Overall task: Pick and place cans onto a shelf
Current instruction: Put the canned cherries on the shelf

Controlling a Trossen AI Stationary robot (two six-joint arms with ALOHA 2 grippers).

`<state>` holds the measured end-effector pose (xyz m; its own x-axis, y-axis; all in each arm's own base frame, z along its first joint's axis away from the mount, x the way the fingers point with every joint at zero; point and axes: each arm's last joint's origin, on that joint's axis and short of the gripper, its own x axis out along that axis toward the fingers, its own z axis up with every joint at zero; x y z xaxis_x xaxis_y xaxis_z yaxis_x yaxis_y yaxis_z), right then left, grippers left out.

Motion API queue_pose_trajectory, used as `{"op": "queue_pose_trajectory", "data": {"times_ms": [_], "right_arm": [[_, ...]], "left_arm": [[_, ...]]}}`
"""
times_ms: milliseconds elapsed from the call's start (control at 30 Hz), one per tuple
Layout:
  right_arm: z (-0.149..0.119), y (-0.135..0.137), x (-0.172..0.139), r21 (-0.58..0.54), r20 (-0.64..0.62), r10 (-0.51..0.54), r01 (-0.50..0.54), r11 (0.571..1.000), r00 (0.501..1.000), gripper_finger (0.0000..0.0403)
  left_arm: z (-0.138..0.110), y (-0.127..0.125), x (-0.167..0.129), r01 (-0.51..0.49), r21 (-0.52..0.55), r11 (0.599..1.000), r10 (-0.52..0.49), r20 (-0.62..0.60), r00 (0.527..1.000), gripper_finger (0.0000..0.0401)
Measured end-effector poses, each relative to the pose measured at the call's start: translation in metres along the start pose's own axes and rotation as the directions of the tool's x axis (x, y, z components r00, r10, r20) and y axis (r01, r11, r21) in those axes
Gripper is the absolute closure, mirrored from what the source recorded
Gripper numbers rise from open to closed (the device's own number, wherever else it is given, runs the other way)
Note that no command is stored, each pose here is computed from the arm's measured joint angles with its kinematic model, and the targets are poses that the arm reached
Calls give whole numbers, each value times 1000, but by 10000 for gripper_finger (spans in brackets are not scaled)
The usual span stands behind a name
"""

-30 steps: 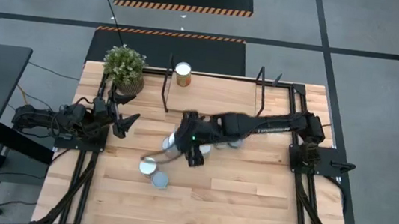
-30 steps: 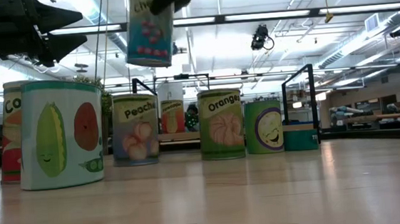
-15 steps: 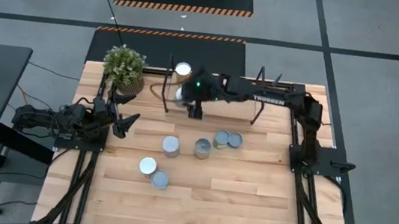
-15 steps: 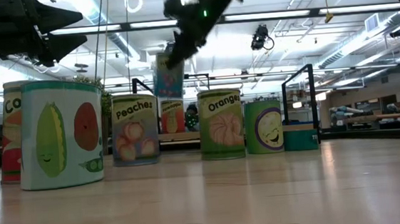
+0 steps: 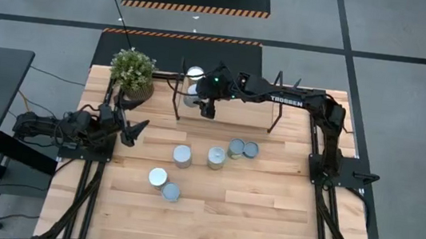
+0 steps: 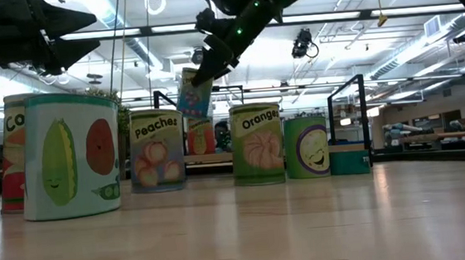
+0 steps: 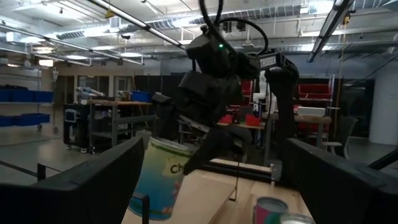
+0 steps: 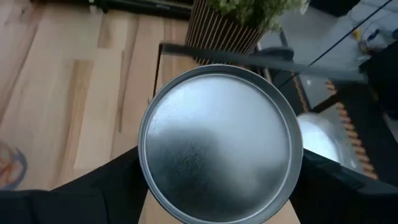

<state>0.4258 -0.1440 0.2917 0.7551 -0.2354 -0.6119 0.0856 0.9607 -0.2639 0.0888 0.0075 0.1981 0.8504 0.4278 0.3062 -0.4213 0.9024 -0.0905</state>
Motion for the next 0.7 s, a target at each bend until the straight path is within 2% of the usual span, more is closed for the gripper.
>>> {"op": "queue_pose_trajectory", "data": {"times_ms": [133,200,367,533,700], "right_arm": [[-2,-1,0,6,-7,8,-8,1000,1000,76],[-4,0,9,9,7,22,-22,1000,1000,76],[-25,4,42,6,-54,51,-51,999,997,76],[-31,2,61,15,-63,69,-68,998,996,76],[-29,-5,61,19,-45,53,-52,998,998,68]], "left_arm": [[2,1,0,-19,19,1000,18,16,1000,9],[4,1,0,-23,17,1000,22,33,999,9],[4,1,0,-29,32,999,28,34,999,9],[3,1,0,-34,37,999,33,30,999,9],[3,1,0,-34,36,999,33,29,999,9]]}}
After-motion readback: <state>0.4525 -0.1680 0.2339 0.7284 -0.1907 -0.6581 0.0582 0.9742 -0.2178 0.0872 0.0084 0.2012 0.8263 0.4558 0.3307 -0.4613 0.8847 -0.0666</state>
